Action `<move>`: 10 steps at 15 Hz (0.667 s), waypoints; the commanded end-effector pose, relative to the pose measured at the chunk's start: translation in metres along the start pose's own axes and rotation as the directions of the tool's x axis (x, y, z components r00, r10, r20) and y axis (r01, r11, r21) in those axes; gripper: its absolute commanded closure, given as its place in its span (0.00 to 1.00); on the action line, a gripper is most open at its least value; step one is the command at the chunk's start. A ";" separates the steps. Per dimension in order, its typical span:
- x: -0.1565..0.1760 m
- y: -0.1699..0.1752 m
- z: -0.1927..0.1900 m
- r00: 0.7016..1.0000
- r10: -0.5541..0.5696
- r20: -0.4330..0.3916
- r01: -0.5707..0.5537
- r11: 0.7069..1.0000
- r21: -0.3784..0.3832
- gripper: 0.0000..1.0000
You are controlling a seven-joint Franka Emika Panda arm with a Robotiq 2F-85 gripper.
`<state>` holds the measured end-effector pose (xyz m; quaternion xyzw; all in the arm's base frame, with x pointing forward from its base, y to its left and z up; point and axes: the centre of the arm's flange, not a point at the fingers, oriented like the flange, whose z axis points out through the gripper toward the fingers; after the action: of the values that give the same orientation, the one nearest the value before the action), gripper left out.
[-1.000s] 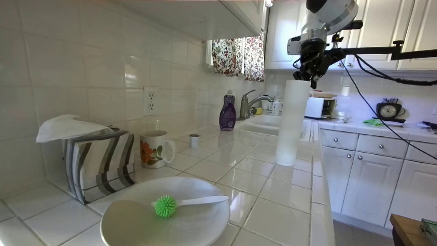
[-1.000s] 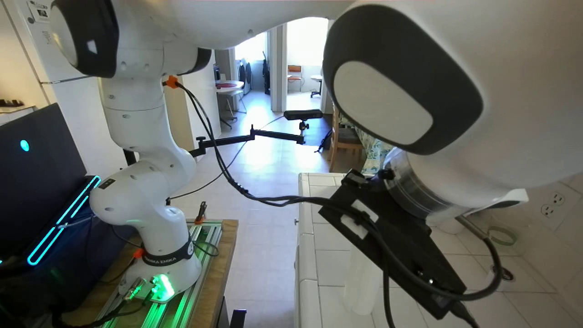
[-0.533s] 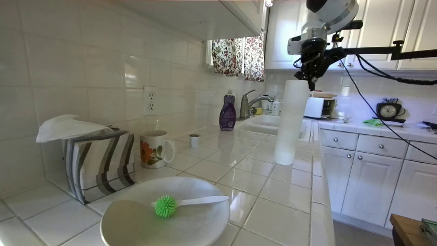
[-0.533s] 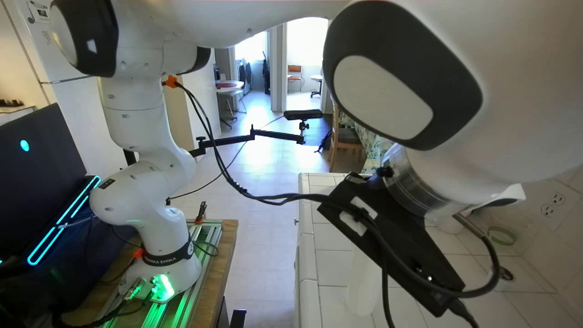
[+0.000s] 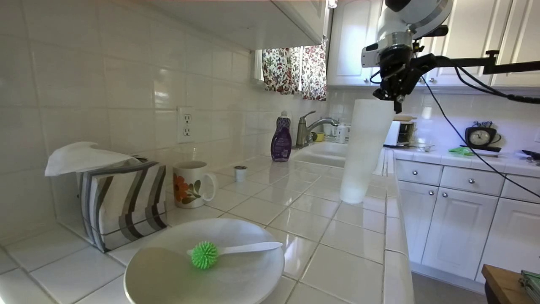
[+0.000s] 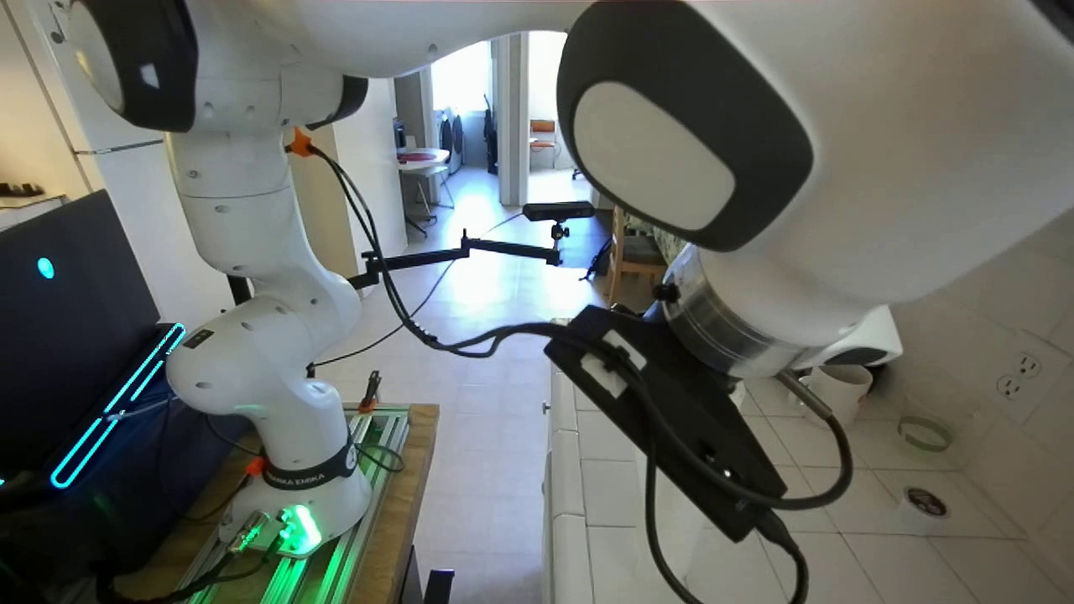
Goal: Unroll one piece of paper from the paper roll
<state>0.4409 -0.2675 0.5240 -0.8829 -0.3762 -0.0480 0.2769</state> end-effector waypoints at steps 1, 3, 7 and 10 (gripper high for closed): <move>0.011 -0.037 0.017 1.000 0.015 0.005 -0.015 1.000 -0.021 1.00; 0.025 -0.046 0.022 1.000 0.001 0.014 -0.001 1.000 -0.029 1.00; 0.055 -0.055 0.027 1.000 -0.017 0.022 0.018 0.999 -0.051 1.00; 0.071 -0.056 0.027 0.999 -0.021 0.029 0.023 0.997 -0.071 1.00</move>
<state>0.4507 -0.1901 0.5453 -0.8822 -0.3934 -0.0493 0.2540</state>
